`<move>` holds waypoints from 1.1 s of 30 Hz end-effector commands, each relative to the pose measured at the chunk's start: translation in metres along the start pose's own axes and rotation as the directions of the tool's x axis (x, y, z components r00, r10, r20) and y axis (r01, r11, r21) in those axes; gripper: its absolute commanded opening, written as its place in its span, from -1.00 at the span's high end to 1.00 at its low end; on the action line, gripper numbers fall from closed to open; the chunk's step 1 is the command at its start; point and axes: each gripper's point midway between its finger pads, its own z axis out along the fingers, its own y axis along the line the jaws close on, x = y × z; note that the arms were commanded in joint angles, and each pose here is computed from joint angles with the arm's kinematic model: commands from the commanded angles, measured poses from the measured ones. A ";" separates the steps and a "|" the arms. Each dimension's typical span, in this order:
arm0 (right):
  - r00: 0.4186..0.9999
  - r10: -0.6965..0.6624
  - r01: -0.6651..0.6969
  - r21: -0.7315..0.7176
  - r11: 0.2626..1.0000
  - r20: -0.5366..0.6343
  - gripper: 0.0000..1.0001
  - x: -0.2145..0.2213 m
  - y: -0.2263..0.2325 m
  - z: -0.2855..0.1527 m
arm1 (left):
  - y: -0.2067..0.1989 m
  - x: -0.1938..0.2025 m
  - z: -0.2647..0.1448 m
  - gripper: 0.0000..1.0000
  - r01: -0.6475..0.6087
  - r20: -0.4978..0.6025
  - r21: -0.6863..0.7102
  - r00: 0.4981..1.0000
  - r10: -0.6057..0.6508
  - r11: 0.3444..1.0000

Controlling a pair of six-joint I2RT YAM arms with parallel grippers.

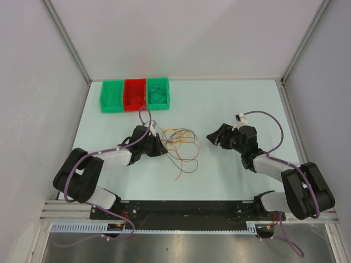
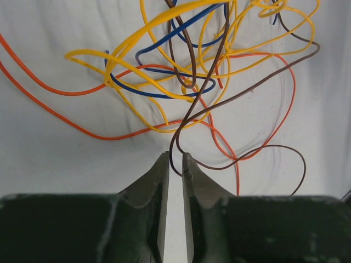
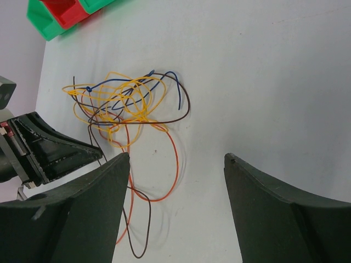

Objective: Untangle the cables
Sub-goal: Pick up the cable at the center of the board.

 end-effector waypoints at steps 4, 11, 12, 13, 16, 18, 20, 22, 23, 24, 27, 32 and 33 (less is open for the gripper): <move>1.000 -0.004 0.004 -0.025 1.000 0.030 -0.49 -0.009 0.006 0.002 | -0.020 -0.012 -0.005 0.94 -0.021 0.046 0.063 0.999 0.018 0.998; 1.000 -0.004 0.005 -0.025 1.000 0.030 -0.48 -0.009 0.006 0.002 | -0.036 -0.038 -0.036 0.99 -0.060 0.101 0.031 0.993 0.057 0.998; 0.999 -0.002 0.003 -0.025 1.000 0.032 -0.48 -0.010 0.006 0.001 | -0.039 -0.044 -0.042 0.99 -0.069 0.118 0.029 0.991 0.065 0.997; 0.999 -0.004 0.005 -0.025 1.000 0.033 -0.48 -0.010 0.006 0.001 | -0.035 -0.040 -0.048 0.99 -0.066 0.100 0.001 0.993 0.066 0.998; 1.000 -0.002 0.003 -0.024 1.000 0.031 -0.48 -0.010 0.006 0.001 | -0.055 -0.066 -0.078 0.99 -0.104 0.175 0.016 0.979 0.100 0.994; 0.999 -0.004 0.005 -0.024 1.000 0.032 -0.48 -0.010 0.006 0.001 | -0.058 -0.069 -0.088 0.99 -0.115 0.173 0.004 0.978 0.113 0.993; 1.000 -0.002 0.003 -0.026 1.000 0.031 -0.48 -0.010 0.007 0.001 | -0.071 -0.087 -0.106 0.99 -0.148 0.220 0.005 0.965 0.143 0.989; 1.000 -0.003 0.004 -0.024 1.000 0.031 -0.48 -0.010 0.006 0.001 | -0.083 -0.103 -0.123 0.99 -0.173 0.254 0.001 0.953 0.167 0.985; 1.000 -0.004 0.004 -0.024 1.000 0.031 -0.48 -0.010 0.006 0.001 | -0.088 -0.111 -0.133 0.99 -0.181 0.281 0.001 0.944 0.174 0.983; 1.000 -0.003 0.004 -0.023 1.000 0.029 -0.48 -0.009 0.006 0.001 | -0.092 -0.116 -0.140 0.99 -0.191 0.289 -0.002 0.940 0.183 0.982; 1.000 -0.005 0.006 -0.024 1.000 0.031 -0.48 -0.010 0.006 0.001 | -0.121 -0.149 -0.176 0.99 -0.240 0.373 0.012 0.902 0.219 0.971; 1.000 -0.004 0.004 -0.024 1.000 0.031 -0.48 -0.010 0.006 0.001 | -0.182 -0.214 -0.257 0.98 -0.342 0.564 0.037 0.783 0.263 0.939; 1.000 -0.003 0.004 -0.023 1.000 0.029 -0.48 -0.009 0.006 0.001 | -0.200 -0.232 -0.279 0.98 -0.377 0.618 0.040 0.737 0.274 0.925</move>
